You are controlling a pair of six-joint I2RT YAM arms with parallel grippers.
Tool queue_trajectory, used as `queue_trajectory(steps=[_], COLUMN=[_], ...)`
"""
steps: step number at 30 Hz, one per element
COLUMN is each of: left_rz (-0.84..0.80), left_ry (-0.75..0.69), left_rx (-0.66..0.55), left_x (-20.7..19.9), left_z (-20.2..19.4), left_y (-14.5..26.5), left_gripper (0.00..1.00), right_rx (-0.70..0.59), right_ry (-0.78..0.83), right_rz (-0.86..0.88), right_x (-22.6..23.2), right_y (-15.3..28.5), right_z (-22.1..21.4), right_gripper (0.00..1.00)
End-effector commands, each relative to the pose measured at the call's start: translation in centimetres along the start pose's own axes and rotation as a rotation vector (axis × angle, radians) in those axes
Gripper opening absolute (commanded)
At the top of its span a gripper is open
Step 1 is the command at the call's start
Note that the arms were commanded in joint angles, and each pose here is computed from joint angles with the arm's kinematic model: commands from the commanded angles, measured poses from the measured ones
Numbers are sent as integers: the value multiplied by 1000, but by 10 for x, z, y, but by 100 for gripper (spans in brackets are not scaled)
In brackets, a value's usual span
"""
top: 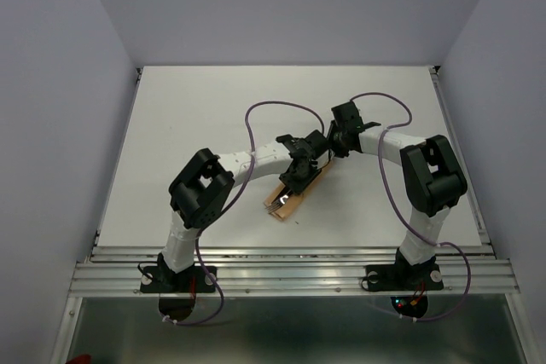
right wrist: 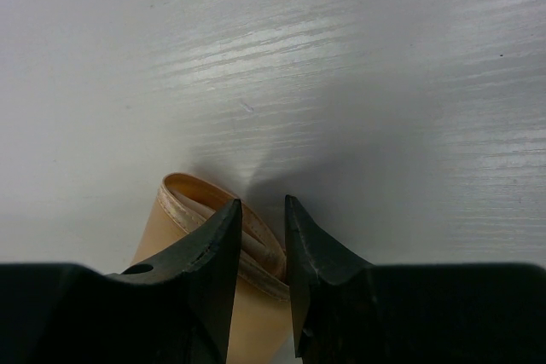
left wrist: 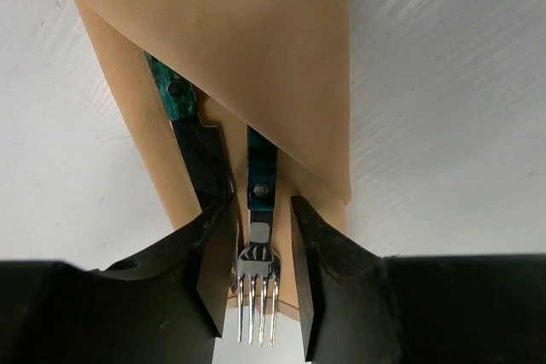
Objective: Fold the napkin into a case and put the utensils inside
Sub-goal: Insert the fork into the folded napkin.
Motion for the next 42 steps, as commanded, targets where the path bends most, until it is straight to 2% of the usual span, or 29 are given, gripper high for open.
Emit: queue_trajectory(steps=[1,5,7,12,25,42], left_rz=[2,-22,-31,-31,-61,-77], left_ry=[4,7,10,13,68,100], left_rx=[-37,-28,-31,-57,-137,-138], left_x=[-1,-5,-7,-6,2,5], left_z=[2,-2,-1,7,34,45], left_y=[12,5,5,11,16,4], left_gripper=[42,35,27,19,18,21], right_rx=[30,32,32,32,30,32], right_ry=[11,11,11,11,11,9], right_rz=[-26,-28,-28,-28,-28,-36], right_x=[-11,-11,-11,-11,-13,-17], right_y=[3,3,3,3,6,6], right_z=[-8,-9,-9,-9,-9,-12], right_gripper=[33,33,33,33,33,33])
Point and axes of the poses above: each gripper's point midway between its finger pads, its own y axis back along the fingers, its own x axis along the line the jaws close on, z = x × y, the point moved 2 cm from there along y, back along the fingers, and after that the axes turned 15 degrees about -y, right-handed, at the moved point
